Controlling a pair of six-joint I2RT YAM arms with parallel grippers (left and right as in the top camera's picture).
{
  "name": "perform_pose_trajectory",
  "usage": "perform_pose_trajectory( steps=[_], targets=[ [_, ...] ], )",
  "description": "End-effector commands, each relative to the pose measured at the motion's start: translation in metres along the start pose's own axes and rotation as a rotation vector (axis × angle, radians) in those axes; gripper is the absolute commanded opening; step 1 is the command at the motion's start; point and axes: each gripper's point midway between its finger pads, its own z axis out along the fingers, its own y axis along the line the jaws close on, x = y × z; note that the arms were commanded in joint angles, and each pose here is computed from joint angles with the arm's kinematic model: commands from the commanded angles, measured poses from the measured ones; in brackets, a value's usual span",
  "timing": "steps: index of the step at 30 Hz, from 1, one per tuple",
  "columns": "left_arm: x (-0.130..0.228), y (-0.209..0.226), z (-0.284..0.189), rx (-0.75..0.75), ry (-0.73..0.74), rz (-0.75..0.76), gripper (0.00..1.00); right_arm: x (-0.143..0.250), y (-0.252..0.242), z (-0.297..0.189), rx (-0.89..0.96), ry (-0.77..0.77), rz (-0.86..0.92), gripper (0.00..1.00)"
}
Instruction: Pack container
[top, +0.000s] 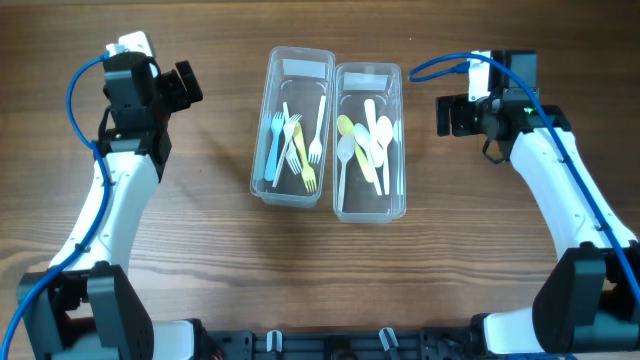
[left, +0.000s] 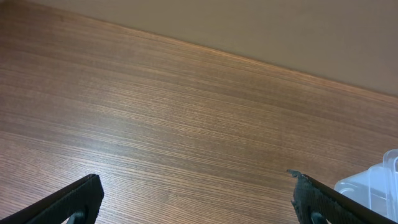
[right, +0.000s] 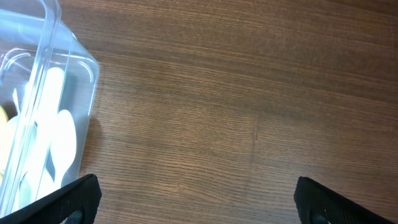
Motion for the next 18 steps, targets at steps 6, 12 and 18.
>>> perform_pose_trajectory(
  steps=[6, 12, 18],
  targets=[
    [-0.009, 0.003, -0.006, -0.012, -0.025, -0.01, 1.0, -0.002, -0.003, -0.002, 0.017, -0.008, -0.009, 1.0],
    [-0.009, 0.003, -0.006, -0.012, -0.025, -0.01, 1.0, -0.002, -0.003, -0.002, 0.017, -0.007, -0.009, 1.0],
    [-0.009, 0.003, -0.006, -0.013, -0.025, -0.01, 1.0, -0.014, -0.004, -0.022, 0.025, -0.065, -0.008, 1.0]
  ],
)
